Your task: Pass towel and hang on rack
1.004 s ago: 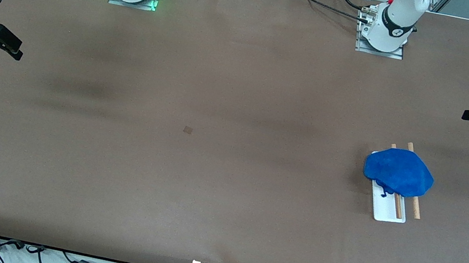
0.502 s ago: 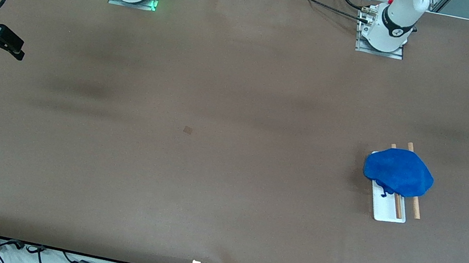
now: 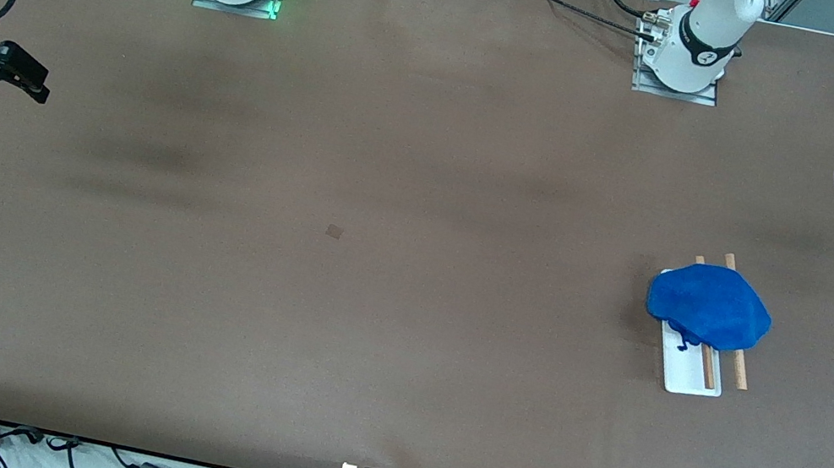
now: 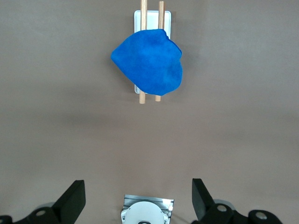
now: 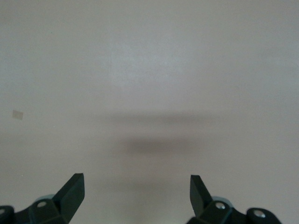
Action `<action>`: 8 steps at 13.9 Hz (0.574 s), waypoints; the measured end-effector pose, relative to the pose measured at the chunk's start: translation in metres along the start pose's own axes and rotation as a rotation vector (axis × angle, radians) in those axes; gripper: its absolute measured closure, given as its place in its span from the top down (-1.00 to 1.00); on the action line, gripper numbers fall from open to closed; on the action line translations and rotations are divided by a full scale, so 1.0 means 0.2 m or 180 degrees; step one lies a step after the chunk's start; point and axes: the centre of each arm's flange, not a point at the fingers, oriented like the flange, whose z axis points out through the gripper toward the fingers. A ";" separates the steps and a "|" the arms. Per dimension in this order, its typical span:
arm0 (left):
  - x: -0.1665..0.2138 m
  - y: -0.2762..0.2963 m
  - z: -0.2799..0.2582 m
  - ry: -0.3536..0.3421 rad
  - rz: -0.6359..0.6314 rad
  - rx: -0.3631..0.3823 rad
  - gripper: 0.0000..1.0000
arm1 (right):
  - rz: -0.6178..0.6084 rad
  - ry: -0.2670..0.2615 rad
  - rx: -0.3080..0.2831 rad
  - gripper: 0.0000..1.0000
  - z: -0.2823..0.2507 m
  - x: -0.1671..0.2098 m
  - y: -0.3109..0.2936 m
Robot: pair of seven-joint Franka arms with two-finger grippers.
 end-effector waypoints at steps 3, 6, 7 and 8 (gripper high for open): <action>-0.01 0.09 0.01 -0.0001 0.0096 0.0021 1.00 | -0.0041 -0.0022 0.0001 1.00 0.00 0.00 -0.03; -0.04 0.09 0.04 0.0066 0.0097 0.0012 1.00 | -0.0059 -0.0019 0.0000 1.00 0.00 0.00 -0.05; -0.06 0.08 0.04 0.0083 0.0093 0.0008 1.00 | -0.0058 -0.0017 -0.0001 1.00 0.00 0.00 -0.05; -0.07 0.08 0.04 0.0101 0.0088 0.0005 1.00 | -0.0058 -0.0016 -0.0005 1.00 0.00 0.00 -0.05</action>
